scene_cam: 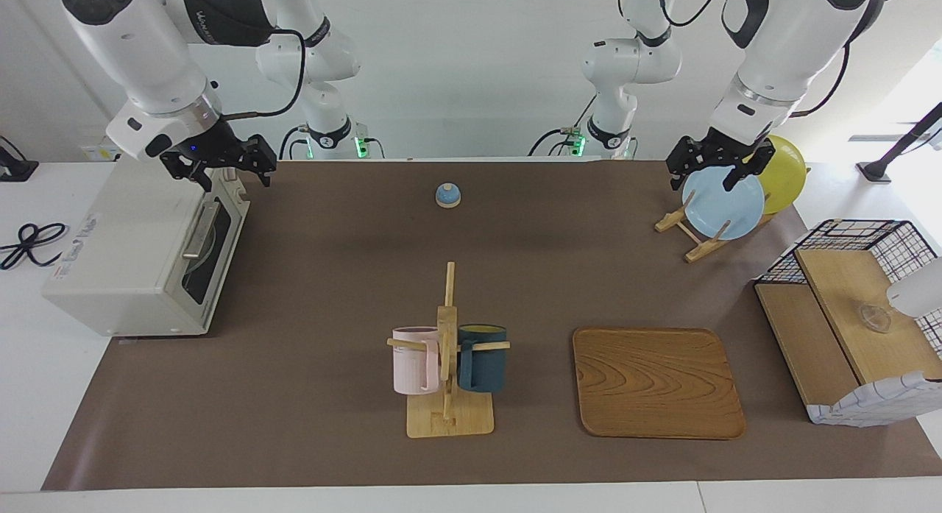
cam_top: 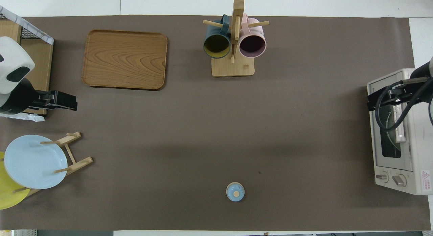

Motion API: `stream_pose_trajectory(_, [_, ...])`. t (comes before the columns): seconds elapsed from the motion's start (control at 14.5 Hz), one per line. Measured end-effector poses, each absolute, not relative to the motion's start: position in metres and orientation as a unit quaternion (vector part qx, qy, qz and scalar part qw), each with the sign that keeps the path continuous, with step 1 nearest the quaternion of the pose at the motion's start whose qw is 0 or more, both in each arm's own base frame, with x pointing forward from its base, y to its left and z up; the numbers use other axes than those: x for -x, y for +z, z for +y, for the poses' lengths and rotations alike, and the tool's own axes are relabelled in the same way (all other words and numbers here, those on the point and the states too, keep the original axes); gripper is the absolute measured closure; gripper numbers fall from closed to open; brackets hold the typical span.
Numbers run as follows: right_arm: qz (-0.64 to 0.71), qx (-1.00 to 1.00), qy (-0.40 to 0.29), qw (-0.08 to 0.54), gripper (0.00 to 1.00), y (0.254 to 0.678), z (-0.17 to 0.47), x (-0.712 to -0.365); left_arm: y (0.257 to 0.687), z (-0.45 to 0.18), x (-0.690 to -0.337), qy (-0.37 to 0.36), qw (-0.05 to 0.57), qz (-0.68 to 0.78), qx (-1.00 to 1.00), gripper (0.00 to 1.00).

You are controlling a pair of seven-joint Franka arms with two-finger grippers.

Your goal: Put corn in oven

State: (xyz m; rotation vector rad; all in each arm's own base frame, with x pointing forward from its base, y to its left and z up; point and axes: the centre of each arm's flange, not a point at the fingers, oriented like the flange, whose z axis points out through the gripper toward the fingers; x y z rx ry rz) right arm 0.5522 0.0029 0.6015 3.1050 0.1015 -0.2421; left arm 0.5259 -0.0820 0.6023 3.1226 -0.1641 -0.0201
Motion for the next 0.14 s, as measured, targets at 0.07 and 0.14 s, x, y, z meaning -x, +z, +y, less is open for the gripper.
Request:
stream_pose_trajectory(0.07, [0.031, -0.996, -0.078, 0.013, 0.00, 0.6015, 0.0029, -0.5522, 0.6023, -0.0820, -0.5259, -0.006, 0.007, -0.052, -0.999, 0.00])
stream_pose_trajectory(0.14, [0.030, -0.996, -0.077, 0.013, 0.00, 0.6016, 0.0029, -0.5524, 0.6023, -0.0820, -0.5259, -0.006, 0.007, -0.052, -0.999, 0.00])
